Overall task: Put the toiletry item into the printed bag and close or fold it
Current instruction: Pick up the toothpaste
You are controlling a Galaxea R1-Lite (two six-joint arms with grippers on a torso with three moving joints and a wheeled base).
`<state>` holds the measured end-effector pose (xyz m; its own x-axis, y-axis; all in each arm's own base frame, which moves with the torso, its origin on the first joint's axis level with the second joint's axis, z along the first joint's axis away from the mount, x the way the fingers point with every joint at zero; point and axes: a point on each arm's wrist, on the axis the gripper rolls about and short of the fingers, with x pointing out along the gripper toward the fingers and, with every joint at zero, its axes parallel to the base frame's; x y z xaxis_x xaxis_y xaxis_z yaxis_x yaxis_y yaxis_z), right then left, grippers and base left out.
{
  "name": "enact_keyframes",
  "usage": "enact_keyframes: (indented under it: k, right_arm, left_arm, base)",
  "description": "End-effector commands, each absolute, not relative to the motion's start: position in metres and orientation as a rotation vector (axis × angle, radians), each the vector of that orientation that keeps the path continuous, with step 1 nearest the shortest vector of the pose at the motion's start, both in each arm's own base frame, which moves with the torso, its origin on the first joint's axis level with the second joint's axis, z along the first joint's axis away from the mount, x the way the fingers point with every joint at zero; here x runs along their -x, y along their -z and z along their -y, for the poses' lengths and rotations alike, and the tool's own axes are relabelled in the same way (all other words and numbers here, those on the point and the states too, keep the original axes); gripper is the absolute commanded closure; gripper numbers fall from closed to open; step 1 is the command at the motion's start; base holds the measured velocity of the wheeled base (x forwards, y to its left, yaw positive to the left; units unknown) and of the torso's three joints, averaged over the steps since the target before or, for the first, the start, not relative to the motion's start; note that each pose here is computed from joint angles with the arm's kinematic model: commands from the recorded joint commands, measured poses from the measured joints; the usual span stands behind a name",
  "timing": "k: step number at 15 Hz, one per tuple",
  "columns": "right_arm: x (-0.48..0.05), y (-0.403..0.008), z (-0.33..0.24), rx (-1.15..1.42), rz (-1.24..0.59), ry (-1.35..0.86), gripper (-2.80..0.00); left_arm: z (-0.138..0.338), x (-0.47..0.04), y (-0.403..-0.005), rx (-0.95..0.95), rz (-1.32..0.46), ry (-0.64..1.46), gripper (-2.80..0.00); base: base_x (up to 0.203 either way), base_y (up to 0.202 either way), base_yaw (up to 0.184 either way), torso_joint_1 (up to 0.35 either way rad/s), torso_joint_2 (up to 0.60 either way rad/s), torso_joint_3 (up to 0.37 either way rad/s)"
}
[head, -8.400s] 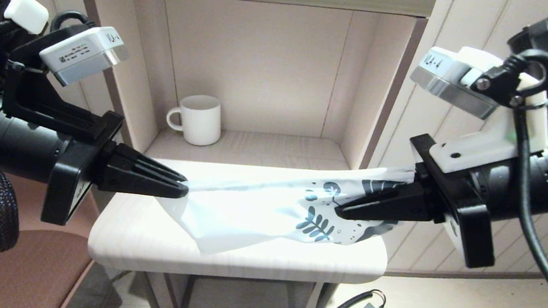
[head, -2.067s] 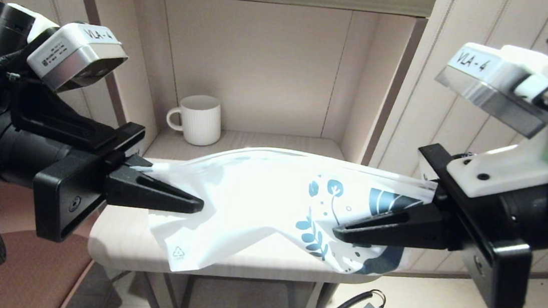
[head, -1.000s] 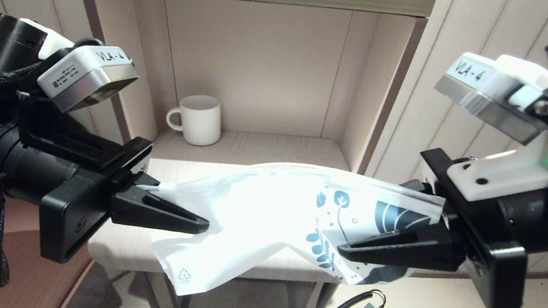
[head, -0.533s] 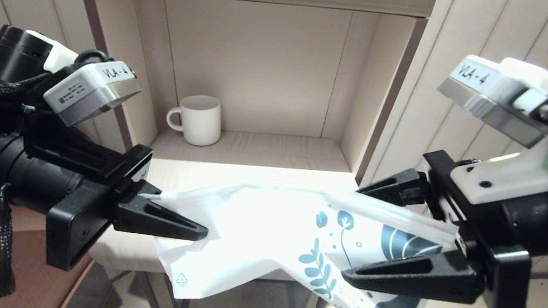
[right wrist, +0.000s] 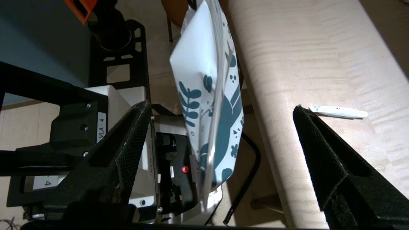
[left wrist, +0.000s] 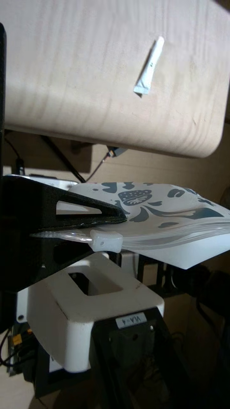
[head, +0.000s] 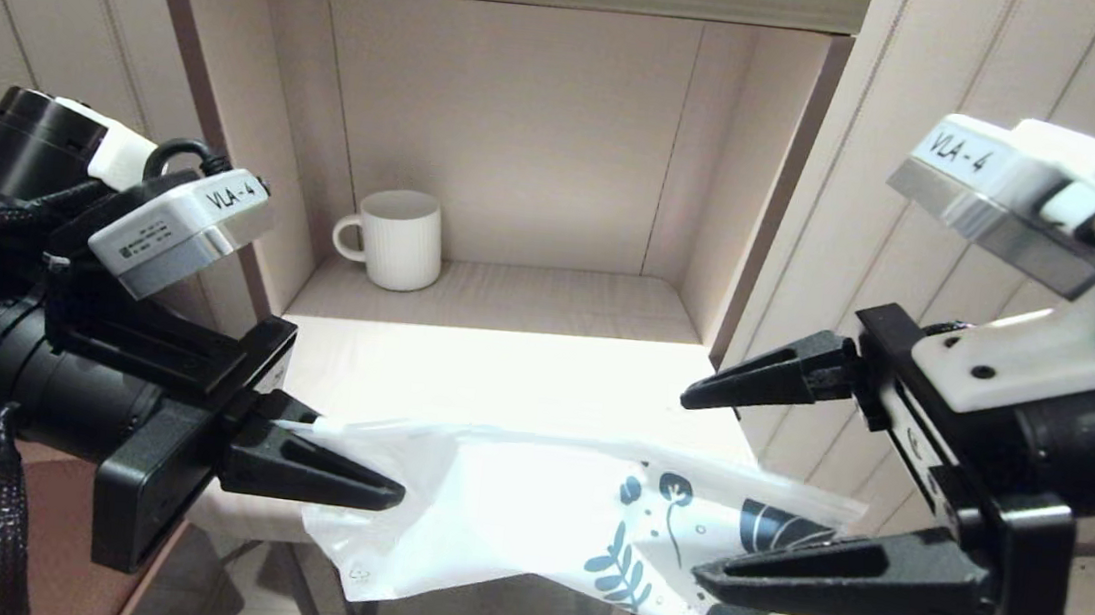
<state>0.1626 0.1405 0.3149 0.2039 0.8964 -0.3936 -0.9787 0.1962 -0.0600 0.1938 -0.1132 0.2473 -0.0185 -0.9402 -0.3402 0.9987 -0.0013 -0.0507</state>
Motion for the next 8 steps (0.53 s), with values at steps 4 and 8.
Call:
enact_keyframes:
  k: [4,8]
  right_arm:
    - [-0.164,-0.337,-0.133,0.221,-0.296,-1.251,-2.8]
    - [-0.187,-0.327,-0.146,0.211,-0.389,-1.089,-2.8]
  left_arm:
    - [0.107,-0.189,-0.258,-0.385,-0.27,1.401,0.0]
    - [0.103,-0.187,-0.271,-0.489,-0.165,1.232,0.0]
  base:
    - [0.0,0.0,0.0,0.0,0.0,0.0]
    - [0.0,0.0,0.0,0.0,0.0,0.0]
